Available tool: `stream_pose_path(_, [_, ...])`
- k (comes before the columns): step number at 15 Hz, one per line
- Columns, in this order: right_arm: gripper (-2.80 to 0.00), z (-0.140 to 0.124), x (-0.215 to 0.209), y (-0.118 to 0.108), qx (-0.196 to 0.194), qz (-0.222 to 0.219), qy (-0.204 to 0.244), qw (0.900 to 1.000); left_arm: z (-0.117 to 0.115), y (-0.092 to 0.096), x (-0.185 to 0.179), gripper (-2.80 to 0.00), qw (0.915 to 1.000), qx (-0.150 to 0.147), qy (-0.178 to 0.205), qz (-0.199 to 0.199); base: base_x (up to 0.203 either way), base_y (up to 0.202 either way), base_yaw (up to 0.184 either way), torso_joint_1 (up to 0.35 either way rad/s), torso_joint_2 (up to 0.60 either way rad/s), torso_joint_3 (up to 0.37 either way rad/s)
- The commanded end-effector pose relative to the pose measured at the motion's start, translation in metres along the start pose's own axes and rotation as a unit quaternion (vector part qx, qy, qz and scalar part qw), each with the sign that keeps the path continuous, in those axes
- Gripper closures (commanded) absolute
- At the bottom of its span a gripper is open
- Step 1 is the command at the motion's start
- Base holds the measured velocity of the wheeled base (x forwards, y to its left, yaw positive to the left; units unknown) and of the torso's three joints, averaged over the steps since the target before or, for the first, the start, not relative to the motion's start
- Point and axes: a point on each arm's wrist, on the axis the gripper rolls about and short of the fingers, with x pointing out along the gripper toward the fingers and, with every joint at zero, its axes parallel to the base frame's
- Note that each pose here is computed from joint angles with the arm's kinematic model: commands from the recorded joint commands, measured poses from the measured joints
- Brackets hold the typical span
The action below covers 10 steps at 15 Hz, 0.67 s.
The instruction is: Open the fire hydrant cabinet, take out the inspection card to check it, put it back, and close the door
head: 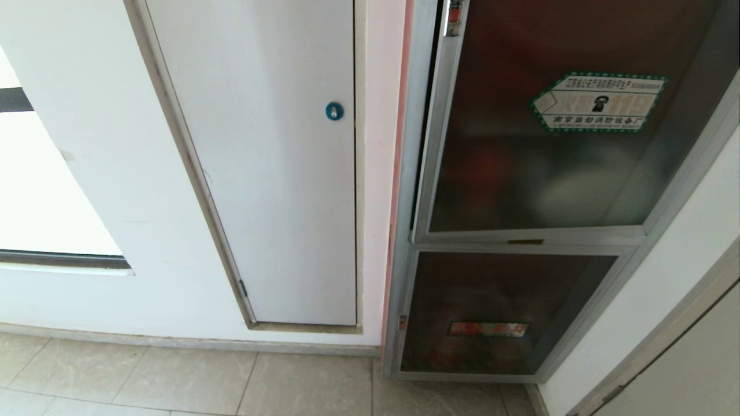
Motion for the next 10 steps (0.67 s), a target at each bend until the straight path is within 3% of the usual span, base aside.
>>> stream_pose_path(1, [0.00,-0.020,-0.002,-0.002,-0.022,-0.032,-0.003,0.999,-0.004,0.000,0.001,0.00,1.0000,0.000,0.007,0.000,0.000,0.000,0.000,0.000,0.00,0.000])
stream_pose_path(5, [0.00,-0.051,0.009,-0.008,-0.075,-0.083,0.027,0.993,-0.004,0.000,0.001,0.00,1.0000,0.000,0.007,0.000,0.000,0.000,0.000,0.000,0.00,0.000])
stream_pose_path(10, [0.00,-0.063,0.012,-0.010,-0.077,-0.093,0.044,0.992,-0.004,0.000,0.001,0.00,1.0000,0.000,0.007,0.000,0.000,0.000,0.000,0.000,0.00,0.000])
